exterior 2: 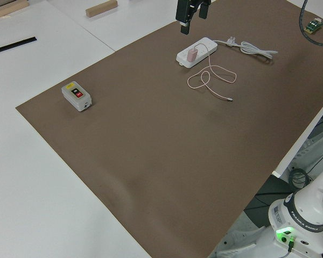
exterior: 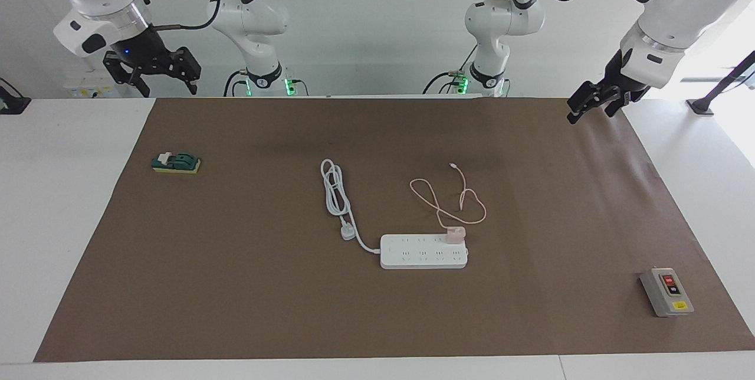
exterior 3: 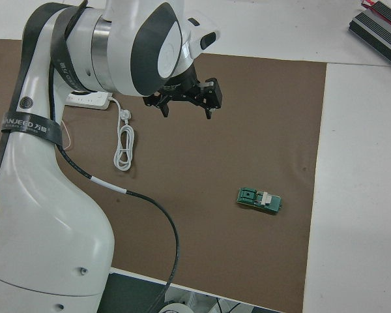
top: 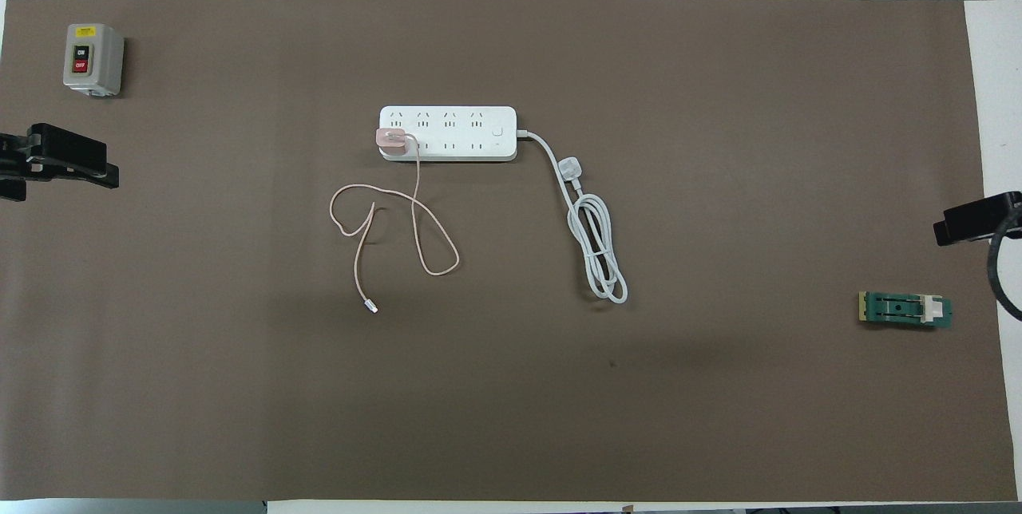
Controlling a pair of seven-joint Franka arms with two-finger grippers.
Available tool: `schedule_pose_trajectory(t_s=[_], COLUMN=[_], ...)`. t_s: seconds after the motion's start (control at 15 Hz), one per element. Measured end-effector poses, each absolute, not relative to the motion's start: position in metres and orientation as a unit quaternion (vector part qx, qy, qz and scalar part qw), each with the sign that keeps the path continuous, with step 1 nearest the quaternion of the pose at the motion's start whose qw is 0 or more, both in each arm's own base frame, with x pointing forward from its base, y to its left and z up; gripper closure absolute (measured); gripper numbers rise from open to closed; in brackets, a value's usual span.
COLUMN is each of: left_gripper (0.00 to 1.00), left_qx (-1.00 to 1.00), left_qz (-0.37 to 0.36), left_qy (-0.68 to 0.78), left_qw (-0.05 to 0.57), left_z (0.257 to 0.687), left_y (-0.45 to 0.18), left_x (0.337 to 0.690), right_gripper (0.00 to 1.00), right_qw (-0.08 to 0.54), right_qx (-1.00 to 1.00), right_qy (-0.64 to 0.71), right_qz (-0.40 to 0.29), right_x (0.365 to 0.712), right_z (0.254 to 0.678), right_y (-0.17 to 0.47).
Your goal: Plug charger into power strip
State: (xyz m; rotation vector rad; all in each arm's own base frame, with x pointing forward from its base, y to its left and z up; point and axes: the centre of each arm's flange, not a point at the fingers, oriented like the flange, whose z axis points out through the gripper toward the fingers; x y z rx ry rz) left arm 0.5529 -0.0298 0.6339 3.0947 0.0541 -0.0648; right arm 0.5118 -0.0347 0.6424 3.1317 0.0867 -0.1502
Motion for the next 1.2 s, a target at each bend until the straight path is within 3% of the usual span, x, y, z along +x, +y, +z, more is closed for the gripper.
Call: schedule_pose_trajectory(t_s=[1.2], left_gripper=[0.0], left_qx=[1.0], left_qz=[-0.015], left_qy=[0.011], left_qw=[0.003], left_z=[0.6352], left_y=[-0.0257], left_x=[0.5463], right_gripper=[0.0], right_qw=[0.003], right_qx=[0.998], right_qy=[0.028], right_qz=[-0.048], right_x=[0.5118], right_z=[0.6424], right_y=[-0.0347])
